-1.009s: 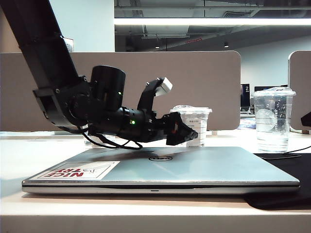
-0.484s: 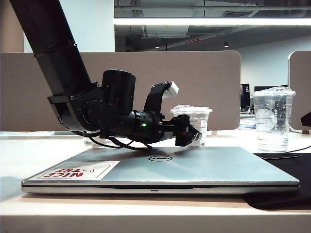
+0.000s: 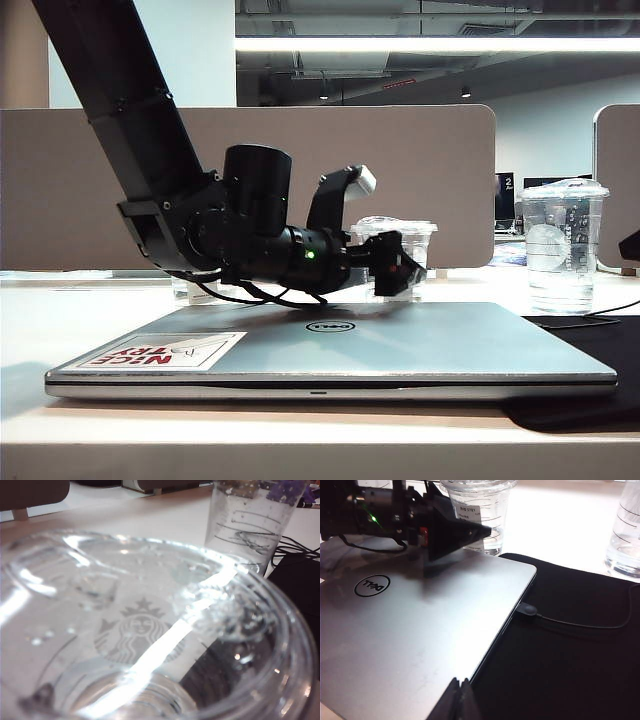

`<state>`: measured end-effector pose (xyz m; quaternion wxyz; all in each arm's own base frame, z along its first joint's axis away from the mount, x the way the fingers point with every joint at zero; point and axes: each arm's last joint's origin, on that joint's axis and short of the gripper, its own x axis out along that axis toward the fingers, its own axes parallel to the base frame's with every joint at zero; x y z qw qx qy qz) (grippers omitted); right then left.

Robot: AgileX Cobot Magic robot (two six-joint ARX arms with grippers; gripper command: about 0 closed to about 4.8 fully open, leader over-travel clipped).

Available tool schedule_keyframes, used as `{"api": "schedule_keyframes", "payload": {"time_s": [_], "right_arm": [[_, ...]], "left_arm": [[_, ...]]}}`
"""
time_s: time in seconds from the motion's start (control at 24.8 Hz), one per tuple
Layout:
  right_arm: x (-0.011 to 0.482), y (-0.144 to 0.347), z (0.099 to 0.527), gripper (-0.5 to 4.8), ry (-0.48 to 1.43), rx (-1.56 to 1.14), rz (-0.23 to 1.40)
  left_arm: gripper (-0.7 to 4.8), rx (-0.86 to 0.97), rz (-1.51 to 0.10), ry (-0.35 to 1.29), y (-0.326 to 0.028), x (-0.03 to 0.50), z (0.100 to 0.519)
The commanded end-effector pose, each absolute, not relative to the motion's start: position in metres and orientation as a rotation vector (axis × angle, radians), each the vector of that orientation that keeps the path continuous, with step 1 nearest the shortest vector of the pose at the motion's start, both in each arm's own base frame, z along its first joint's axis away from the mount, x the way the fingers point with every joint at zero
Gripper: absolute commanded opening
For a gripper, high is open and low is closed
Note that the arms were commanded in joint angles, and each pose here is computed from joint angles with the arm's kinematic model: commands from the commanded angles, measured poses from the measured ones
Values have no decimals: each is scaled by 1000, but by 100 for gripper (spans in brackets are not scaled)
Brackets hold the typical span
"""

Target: Pick up the coffee cup on the middle and place it on the left side of the laptop.

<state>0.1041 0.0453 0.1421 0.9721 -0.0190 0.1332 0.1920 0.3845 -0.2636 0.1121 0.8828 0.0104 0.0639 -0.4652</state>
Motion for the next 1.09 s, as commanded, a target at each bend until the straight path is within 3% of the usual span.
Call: {"api": "schedule_keyframes", "payload": {"time_s": [0.04,0.4,0.44,0.48,0.65,0.89,1.01,1.09], "right_arm": [[104,46,142,-5,254,-34,389],[104,45,142,-5,254,-35,389],[104,45,142,-5,254,-35,389],[104,45,142,-5,254,-35,389],[104,45,142,-5,254,-35,389],[104,45,142,-5,254,-35,389],[104,45,142,-5,254,-35,389],[104,45,142,-5,254,-35,389]], "left_arm": [[479,22,-950,130,-270,383,113],[479,24,-931,130,-271,382,114],[414,24,-931,130,-271,382,114],[383,24,-931,129,-271,382,114],[333,27,-933,125,-271,383,114],[329,25,-932,109,-272,383,116],[211,21,-933,78,-272,383,119],[213,21,-933,76,-272,383,119]]}}
